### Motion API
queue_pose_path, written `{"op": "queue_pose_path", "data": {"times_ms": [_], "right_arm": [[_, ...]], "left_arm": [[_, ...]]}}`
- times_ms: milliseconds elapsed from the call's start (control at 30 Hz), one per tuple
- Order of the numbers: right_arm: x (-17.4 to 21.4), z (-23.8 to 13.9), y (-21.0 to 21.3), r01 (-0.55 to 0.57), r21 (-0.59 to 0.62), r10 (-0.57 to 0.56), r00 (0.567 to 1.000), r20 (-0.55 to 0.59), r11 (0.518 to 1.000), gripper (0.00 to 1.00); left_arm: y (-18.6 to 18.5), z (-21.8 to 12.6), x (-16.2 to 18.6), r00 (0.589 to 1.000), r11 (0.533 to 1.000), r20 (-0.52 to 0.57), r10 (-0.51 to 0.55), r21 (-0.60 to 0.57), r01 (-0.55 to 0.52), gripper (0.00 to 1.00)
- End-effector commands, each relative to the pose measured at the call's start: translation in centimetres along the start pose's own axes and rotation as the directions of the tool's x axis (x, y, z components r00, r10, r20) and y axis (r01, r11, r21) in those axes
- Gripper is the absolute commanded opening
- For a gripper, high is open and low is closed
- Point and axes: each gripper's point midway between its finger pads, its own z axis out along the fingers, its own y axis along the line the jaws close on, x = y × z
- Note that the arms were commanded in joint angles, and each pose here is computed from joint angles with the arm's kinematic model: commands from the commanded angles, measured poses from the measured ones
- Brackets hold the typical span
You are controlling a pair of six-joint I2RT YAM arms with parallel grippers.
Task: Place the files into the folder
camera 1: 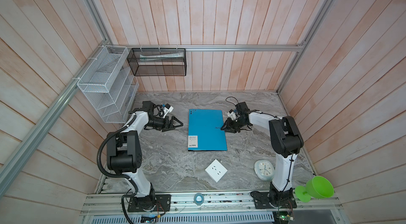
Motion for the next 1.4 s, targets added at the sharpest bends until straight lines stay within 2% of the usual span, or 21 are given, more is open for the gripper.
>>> {"op": "queue_pose_path", "data": {"times_ms": [0,133,233,300,400,500,533,567,600,633,667,733,767,833,900,933,1000,1067,1200,1300,1367], "right_arm": [[-0.3,0.3,0.0,0.004,0.02,-0.004,1.0,0.004,1.0,0.36],[-2.0,-1.4,0.0,0.035,0.095,-0.042,0.996,0.072,0.995,0.36],[-4.7,-4.0,0.8,0.089,0.17,-0.121,0.974,0.189,0.981,0.36],[-6.6,-6.2,2.2,0.152,0.189,-0.203,0.935,0.292,0.97,0.39],[-8.6,-9.5,3.8,0.23,0.21,-0.303,0.842,0.446,0.95,0.45],[-10.0,-12.5,4.1,0.249,0.177,-0.306,0.773,0.556,0.952,0.46],[-10.4,-13.4,4.2,0.257,0.163,-0.303,0.751,0.587,0.953,0.5],[-10.6,-14.3,4.0,0.271,0.16,-0.31,0.725,0.614,0.949,0.59],[-10.7,-14.8,4.0,0.294,0.161,-0.327,0.697,0.638,0.942,0.78],[-10.7,-15.7,3.9,0.314,0.176,-0.346,0.651,0.675,0.933,0.98],[-10.6,-16.4,3.9,0.338,0.202,-0.376,0.6,0.706,0.919,0.98],[-9.8,-17.8,4.4,0.404,0.276,-0.456,0.467,0.758,0.872,0.98],[-9.4,-18.5,4.2,0.414,0.327,-0.491,0.393,0.778,0.85,0.98],[-8.5,-19.3,3.6,0.418,0.407,-0.544,0.29,0.787,0.812,0.98],[-8.1,-20.1,2.3,0.377,0.471,-0.579,0.259,0.773,0.797,0.98],[-7.9,-20.5,1.5,0.343,0.501,-0.592,0.255,0.765,0.795,0.98],[-7.2,-21.5,0.1,0.299,0.539,-0.608,0.238,0.757,0.788,0.98],[-6.0,-22.6,-1.9,0.238,0.569,-0.613,0.199,0.764,0.787,0.98],[-2.4,-24.7,-4.6,0.19,0.59,-0.612,0.085,0.786,0.785,0.98],[-0.8,-26.3,-6.7,0.145,0.528,-0.539,0.051,0.841,0.837,0.98],[-0.1,-27.5,-6.9,0.127,0.497,-0.503,0.017,0.864,0.858,0.98]], "left_arm": [[-0.6,-0.8,-1.1,0.998,0.998,0.023,0.061,-0.032,-0.06,1.0],[-0.8,-1.3,-1.8,0.996,0.995,0.04,0.082,-0.058,-0.08,1.0],[-1.0,-2.0,-3.2,0.99,0.989,0.076,0.115,-0.103,-0.107,1.0],[-0.9,-2.8,-4.4,0.98,0.977,0.12,0.156,-0.166,-0.135,1.0],[-0.1,-3.9,-6.0,0.959,0.948,0.189,0.211,-0.278,-0.153,1.0],[0.3,-5.1,-7.3,0.909,0.901,0.26,0.325,-0.377,-0.214,1.0],[0.5,-5.6,-7.7,0.875,0.875,0.293,0.384,-0.417,-0.245,1.0],[0.4,-6.1,-7.9,0.825,0.842,0.328,0.459,-0.456,-0.287,1.0],[0.5,-6.5,-7.9,0.776,0.808,0.358,0.52,-0.502,-0.309,1.0],[0.7,-7.4,-8.0,0.703,0.765,0.411,0.58,-0.571,-0.298,1.0],[0.6,-8.5,-8.0,0.616,0.729,0.468,0.634,-0.628,-0.273,1.0],[-0.1,-9.0,-6.6,0.488,0.659,0.478,0.73,-0.682,-0.317,1.0],[-0.1,-8.9,-6.2,0.474,0.652,0.479,0.739,-0.685,-0.324,1.0],[1.7,-8.6,-6.0,0.542,0.694,0.494,0.68,-0.672,-0.258,1.0],[3.5,-8.8,-5.5,0.596,0.743,0.527,0.606,-0.643,-0.187,1.0],[3.9,-8.9,-5.0,0.599,0.758,0.543,0.588,-0.629,-0.174,1.0],[4.4,-9.4,-4.1,0.575,0.754,0.56,0.596,-0.637,-0.162,1.0],[4.8,-9.6,-3.0,0.542,0.723,0.547,0.638,-0.667,-0.178,1.0],[5.1,-8.2,-0.4,0.539,0.716,0.53,0.655,-0.663,-0.218,1.0],[4.9,-8.3,0.3,0.519,0.72,0.547,0.657,-0.66,-0.216,1.0],[5.0,-9.1,0.4,0.513,0.751,0.596,0.618,-0.64,-0.161,1.0]]}}
